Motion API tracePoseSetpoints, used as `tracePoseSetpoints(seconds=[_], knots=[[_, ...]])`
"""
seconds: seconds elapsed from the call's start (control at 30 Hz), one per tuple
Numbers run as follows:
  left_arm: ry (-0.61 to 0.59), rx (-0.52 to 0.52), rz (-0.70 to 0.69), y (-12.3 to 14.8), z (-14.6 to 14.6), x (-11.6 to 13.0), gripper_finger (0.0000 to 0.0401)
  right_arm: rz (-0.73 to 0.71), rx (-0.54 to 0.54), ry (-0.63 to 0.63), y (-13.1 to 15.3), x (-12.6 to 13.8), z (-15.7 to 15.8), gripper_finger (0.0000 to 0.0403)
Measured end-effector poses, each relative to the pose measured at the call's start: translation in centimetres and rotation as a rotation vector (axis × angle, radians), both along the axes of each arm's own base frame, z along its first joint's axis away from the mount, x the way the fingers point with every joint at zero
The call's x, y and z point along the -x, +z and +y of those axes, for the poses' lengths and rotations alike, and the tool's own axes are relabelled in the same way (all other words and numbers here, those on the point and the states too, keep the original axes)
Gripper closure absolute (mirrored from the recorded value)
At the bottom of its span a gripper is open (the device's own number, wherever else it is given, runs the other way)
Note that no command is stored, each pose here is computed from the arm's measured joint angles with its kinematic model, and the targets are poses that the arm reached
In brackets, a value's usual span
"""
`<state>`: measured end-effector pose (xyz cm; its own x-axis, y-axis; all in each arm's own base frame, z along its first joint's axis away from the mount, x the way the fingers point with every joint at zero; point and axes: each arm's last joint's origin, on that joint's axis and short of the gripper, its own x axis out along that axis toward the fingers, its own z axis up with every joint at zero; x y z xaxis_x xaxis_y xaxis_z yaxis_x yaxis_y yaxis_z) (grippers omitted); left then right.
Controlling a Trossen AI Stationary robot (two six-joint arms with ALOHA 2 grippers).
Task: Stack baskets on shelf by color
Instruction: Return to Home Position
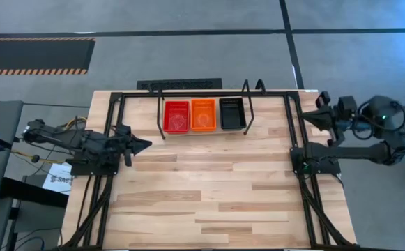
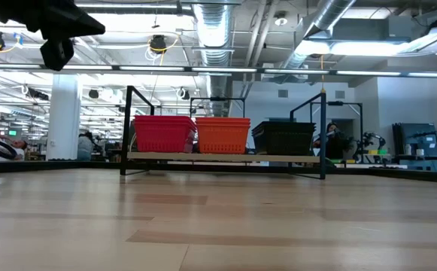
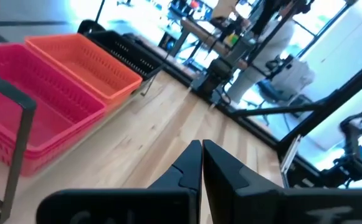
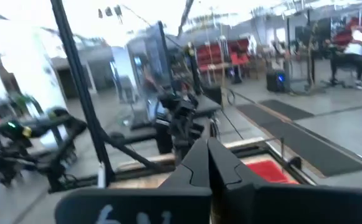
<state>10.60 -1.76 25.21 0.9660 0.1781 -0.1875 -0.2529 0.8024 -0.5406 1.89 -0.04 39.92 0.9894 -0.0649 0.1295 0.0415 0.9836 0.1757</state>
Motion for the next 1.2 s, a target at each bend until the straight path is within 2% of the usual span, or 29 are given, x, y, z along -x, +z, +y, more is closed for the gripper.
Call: tracePoseSetpoints(seconds=[0.23,0.4,0.6,0.73,0.93,1.2], knots=[[-0.008,-0.049,-0.051,0.5,0.3,0.9,0.0401,-0.132,-0.102,0.029,-6.2,-0.1,0.0,0.0403],[-0.022,-0.081,-0.061,0.6,0.3,1.2,0.0401,-0.160,-0.136,0.039,-9.0,-0.9,-0.1,0.0403],[-0.072,-0.085,-0.067,0.7,0.2,1.3,0.0401,-0.179,-0.118,0.038,-9.0,-1.1,-0.1,0.0403],[-0.078,-0.129,-0.065,0.7,0.2,1.3,0.0401,-0.194,-0.114,0.039,-8.9,-1.0,-0.1,0.0403],[-0.052,-0.249,-0.091,1.2,0.7,1.1,0.0401,-0.205,-0.088,0.034,-8.8,-1.0,-0.1,0.0403],[-0.057,-0.297,-0.081,1.2,1.8,1.0,0.0401,-0.210,-0.068,0.030,-8.7,-1.0,-0.1,0.0403]])
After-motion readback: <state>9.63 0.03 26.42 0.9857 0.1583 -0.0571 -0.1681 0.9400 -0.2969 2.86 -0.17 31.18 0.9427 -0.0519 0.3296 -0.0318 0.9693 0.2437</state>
